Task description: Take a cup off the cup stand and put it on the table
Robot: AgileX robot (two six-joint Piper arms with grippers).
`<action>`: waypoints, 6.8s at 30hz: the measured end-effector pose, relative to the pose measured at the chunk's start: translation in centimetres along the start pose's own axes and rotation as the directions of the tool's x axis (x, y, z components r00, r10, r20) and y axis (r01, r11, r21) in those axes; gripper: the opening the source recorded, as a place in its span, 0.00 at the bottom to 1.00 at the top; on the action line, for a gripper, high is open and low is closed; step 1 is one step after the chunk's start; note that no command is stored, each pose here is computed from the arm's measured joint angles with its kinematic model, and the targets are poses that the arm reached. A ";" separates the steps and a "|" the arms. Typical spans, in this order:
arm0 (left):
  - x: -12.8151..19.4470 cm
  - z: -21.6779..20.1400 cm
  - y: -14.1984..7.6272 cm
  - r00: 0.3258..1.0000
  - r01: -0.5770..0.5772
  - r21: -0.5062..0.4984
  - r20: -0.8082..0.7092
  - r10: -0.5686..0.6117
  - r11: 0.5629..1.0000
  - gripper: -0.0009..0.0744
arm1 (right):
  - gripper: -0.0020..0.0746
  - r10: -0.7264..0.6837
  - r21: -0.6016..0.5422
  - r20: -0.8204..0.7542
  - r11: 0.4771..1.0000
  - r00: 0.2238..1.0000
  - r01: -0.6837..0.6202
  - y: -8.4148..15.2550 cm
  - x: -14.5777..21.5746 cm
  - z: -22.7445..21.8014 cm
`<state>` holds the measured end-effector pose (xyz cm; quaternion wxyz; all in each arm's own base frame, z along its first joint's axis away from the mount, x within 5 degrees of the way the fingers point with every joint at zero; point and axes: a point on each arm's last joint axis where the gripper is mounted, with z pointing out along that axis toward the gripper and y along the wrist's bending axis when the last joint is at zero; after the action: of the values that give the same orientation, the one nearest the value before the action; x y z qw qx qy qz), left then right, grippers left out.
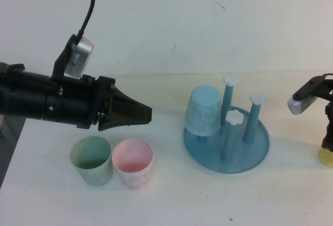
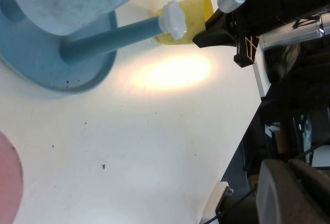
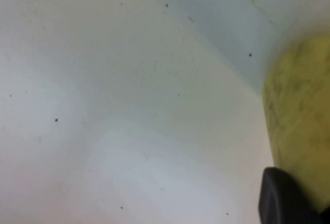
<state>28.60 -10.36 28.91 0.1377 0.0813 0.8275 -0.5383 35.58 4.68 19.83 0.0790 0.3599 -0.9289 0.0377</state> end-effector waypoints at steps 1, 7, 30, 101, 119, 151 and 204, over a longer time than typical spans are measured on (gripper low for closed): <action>0.0 0.0 0.0 1.000 -0.003 0.000 0.000 0.003 1.000 0.01 | 0.05 0.000 0.000 0.000 1.000 1.000 0.000 0.0 0.0 0.0; 0.0 0.0 0.0 1.000 -0.020 0.000 0.000 0.020 1.000 0.01 | 0.05 0.000 0.000 0.000 1.000 1.000 0.000 -0.1 -0.1 0.1; 0.0 0.0 0.0 0.999 -0.049 -0.002 -0.001 0.049 0.999 0.01 | 0.45 0.055 0.019 0.217 0.998 0.975 -0.060 0.9 1.0 -6.3; 21.7 -6.3 6.7 0.851 -0.128 -0.811 0.205 0.483 0.571 0.01 | 0.02 -0.220 0.204 0.894 0.975 -0.391 -0.083 20.4 23.2 -13.2; 21.7 -6.2 6.7 0.851 -0.124 -0.809 0.211 0.480 0.575 0.01 | 0.02 -0.479 0.391 0.876 0.779 -0.062 -0.490 16.8 23.2 -9.0; 21.7 -6.2 6.7 0.851 -0.124 -0.809 0.211 0.480 0.575 0.01 | 0.02 0.046 0.109 0.980 0.696 0.195 -0.710 16.5 25.2 6.8; 25.6 -8.6 7.8 0.558 0.064 -0.909 0.374 0.741 0.411 0.01 | 0.02 -0.004 0.242 0.939 0.718 0.344 -0.653 16.7 25.2 7.4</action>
<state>5.34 0.32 17.38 0.6041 -0.0378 0.7959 0.0102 5.05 -0.64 16.67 -0.5529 0.1189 -0.8125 0.1413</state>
